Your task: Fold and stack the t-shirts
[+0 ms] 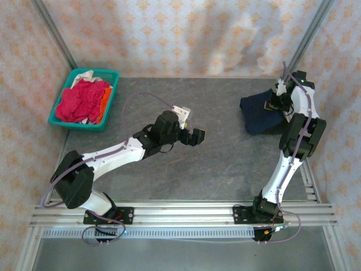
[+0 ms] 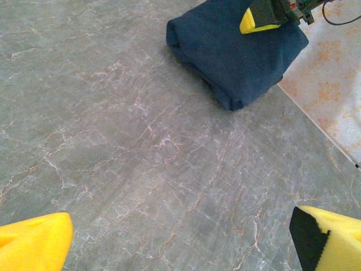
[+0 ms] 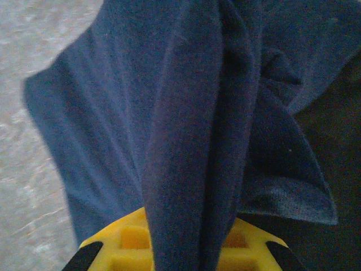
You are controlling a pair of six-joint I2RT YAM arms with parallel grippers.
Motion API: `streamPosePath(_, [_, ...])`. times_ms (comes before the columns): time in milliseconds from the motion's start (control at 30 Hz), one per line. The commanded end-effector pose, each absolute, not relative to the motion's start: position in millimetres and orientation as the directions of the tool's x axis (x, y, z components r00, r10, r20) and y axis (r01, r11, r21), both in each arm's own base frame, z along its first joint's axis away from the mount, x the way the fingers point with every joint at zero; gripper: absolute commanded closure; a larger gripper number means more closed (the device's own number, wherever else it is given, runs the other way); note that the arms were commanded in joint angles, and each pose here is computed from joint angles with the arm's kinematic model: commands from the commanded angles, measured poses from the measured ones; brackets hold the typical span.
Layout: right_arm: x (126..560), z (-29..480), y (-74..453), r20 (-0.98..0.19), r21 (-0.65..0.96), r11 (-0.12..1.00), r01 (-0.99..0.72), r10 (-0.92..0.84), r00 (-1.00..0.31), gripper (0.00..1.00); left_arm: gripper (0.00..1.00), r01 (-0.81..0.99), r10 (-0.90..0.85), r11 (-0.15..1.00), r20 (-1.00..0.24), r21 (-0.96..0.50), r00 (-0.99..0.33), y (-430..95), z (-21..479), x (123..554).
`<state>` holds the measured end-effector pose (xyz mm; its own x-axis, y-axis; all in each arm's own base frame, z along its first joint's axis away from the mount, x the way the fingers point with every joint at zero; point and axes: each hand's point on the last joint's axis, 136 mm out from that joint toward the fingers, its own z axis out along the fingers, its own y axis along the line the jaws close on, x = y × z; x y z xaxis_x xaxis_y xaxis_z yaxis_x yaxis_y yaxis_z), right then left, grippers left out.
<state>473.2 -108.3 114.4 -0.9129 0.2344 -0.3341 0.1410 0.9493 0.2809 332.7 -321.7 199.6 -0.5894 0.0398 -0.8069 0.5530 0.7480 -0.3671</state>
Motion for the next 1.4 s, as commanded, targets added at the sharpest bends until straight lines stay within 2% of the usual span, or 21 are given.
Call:
streamPosePath(0, [469.8, 104.0, -142.9, -0.352, 0.11, 0.973, 0.202, 0.228, -0.908, 0.99, 0.0, 0.559, 0.036, 0.756, -0.832, -0.339, -0.553, -317.3, 212.0, 332.3])
streamPosePath(67, [471.9, 103.1, -151.8, -0.373, 0.07, 0.971, 0.228, 0.237, -0.897, 0.85, 0.0, 0.562, 0.04, 0.757, -0.835, -0.334, -0.549, -316.5, 213.2, 331.5])
streamPosePath(133, [472.9, 101.3, -159.0, -0.388, 0.042, 0.965, 0.257, 0.253, -0.886, 0.46, 0.0, 0.563, 0.041, 0.758, -0.836, -0.331, -0.547, -315.8, 213.8, 331.1])
streamPosePath(167, [472.9, 101.6, -160.1, -0.39, 0.038, 0.964, 0.262, 0.256, -0.885, 0.35, 0.0, 0.564, 0.04, 0.757, -0.837, -0.332, -0.546, -315.7, 214.5, 331.1])
streamPosePath(233, [472.1, 108.6, -164.5, -0.406, 0.019, 0.956, 0.291, 0.274, -0.872, 0.19, 0.0, 0.563, 0.041, 0.757, -0.836, -0.332, -0.548, -315.5, 213.8, 330.8])
streamPosePath(300, [469.8, 122.1, -167.6, -0.442, -0.001, 0.95, 0.313, 0.28, -0.852, 0.13, 0.0, 0.563, 0.042, 0.757, -0.835, -0.331, -0.549, -315.4, 214.3, 330.7])
streamPosePath(500, [453.1, 180.1, -164.3, -0.589, -0.086, 0.917, 0.39, 0.269, -0.762, 0.08, 0.0, 0.562, 0.03, 0.754, -0.836, -0.341, -0.547, -315.2, 214.9, 330.0])
streamPosePath(567, [444.8, 191.6, -161.8, -0.612, -0.132, 0.9, 0.415, 0.255, -0.748, 0.08, 0.0, 0.565, 0.029, 0.75, -0.836, -0.344, -0.549, -316.2, 215.8, 329.4])
streamPosePath(633, [443.4, 195.8, -146.4, -0.62, -0.101, 0.912, 0.397, 0.255, -0.742, 0.08, 0.0, 0.567, 0.028, 0.748, -0.836, -0.346, -0.548, -316.5, 217.2, 329.2])
streamPosePath(800, [466.6, 171.3, -85.3, -0.601, -0.015, 0.963, 0.268, 0.206, -0.772, 0.08, 0.0, 0.568, 0.029, 0.748, -0.838, -0.343, -0.544, -315.1, 217.6, 327.9])
streamPosePath(1033, [497.8, 125.2, -60.2, -0.513, -0.012, 0.979, 0.204, 0.169, -0.842, 0.06, 0.0, 0.55, 0.017, 0.758, -0.833, -0.35, -0.553, -308.2, 212.4, 323.9])
streamPosePath(1267, [503.7, 84.5, -61.1, -0.422, -0.251, 0.955, 0.155, 0.036, -0.906, 0.03, 0.0, 0.538, 0.002, 0.762, -0.828, -0.361, -0.56, -307.7, 205.5, 324.9])
streamPosePath(1367, [503.0, 77.1, -76.0, -0.382, -0.349, 0.924, 0.159, 0.015, -0.924, 0.12, 0.0, 0.536, 0.007, 0.766, -0.83, -0.354, -0.558, -306.6, 205.1, 325.3])
